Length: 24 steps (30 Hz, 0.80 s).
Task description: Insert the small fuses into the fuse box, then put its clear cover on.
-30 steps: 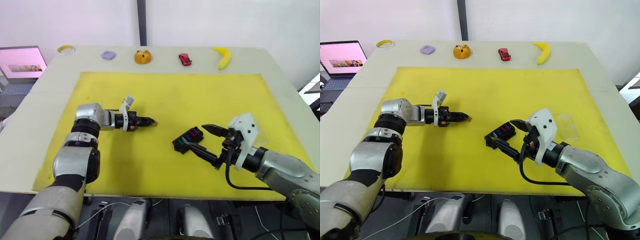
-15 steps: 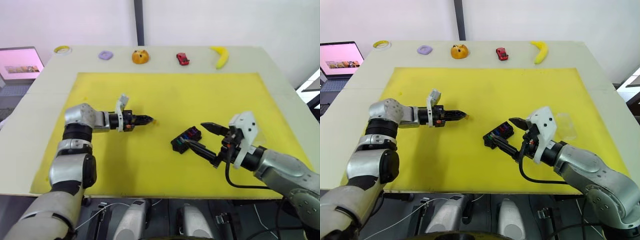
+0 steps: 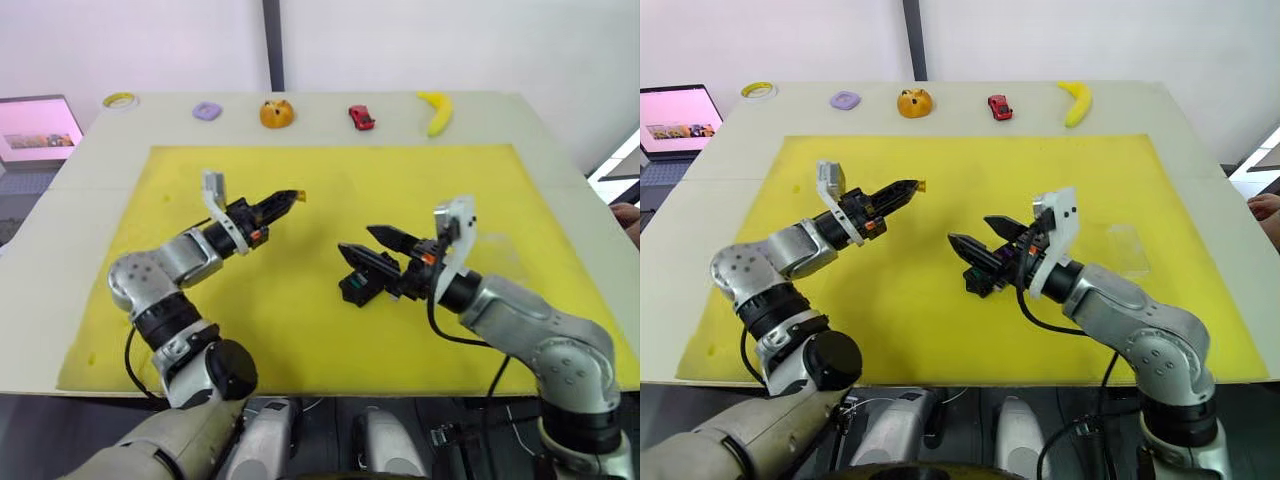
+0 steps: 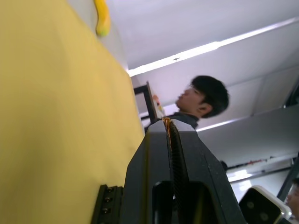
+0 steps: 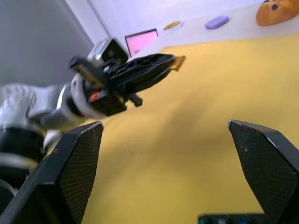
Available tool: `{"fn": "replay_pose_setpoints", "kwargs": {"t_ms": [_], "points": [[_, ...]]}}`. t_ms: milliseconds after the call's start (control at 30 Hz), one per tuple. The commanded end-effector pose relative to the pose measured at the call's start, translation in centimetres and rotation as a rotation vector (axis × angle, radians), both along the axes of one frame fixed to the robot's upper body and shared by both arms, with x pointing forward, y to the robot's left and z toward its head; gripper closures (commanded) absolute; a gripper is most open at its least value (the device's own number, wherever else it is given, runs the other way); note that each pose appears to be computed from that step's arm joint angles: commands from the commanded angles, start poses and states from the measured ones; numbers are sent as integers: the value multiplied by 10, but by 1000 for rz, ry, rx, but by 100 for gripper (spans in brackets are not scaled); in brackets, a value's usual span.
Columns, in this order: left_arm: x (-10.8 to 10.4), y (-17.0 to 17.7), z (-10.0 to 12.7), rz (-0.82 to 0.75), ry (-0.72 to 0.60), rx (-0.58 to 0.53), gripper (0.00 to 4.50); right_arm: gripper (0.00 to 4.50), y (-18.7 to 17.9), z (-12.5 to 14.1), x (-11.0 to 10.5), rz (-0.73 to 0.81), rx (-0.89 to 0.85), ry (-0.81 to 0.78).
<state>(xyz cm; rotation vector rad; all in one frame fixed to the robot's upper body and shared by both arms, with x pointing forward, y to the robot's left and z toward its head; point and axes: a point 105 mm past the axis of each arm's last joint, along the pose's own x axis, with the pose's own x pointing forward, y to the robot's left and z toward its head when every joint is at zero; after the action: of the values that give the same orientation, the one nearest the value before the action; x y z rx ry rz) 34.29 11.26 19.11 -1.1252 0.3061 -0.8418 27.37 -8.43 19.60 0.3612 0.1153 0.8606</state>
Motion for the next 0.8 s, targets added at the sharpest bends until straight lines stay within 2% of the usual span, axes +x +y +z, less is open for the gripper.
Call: {"fn": "replay_pose_setpoints", "kwargs": {"t_ms": [33, 167, 433, 633, 800], "points": [[-12, 5, 24, 17, -104, -51, 448, 0, 11, 15, 6, 36, 129, 32], [-19, -2, 29, -39, -136, -26, 448, 0, 25, 22, 16, 64, 209, 76], [-23, -10, 39, -223, -160, 69, 448, 0, 40, 26, 19, 111, 239, 82], [-22, -15, 42, -260, -160, 63, 448, 0, 49, 26, 21, 106, 272, 91], [-22, -16, 43, -247, -162, 29, 448, 0, 50, 30, 22, 75, 376, 104]]}}
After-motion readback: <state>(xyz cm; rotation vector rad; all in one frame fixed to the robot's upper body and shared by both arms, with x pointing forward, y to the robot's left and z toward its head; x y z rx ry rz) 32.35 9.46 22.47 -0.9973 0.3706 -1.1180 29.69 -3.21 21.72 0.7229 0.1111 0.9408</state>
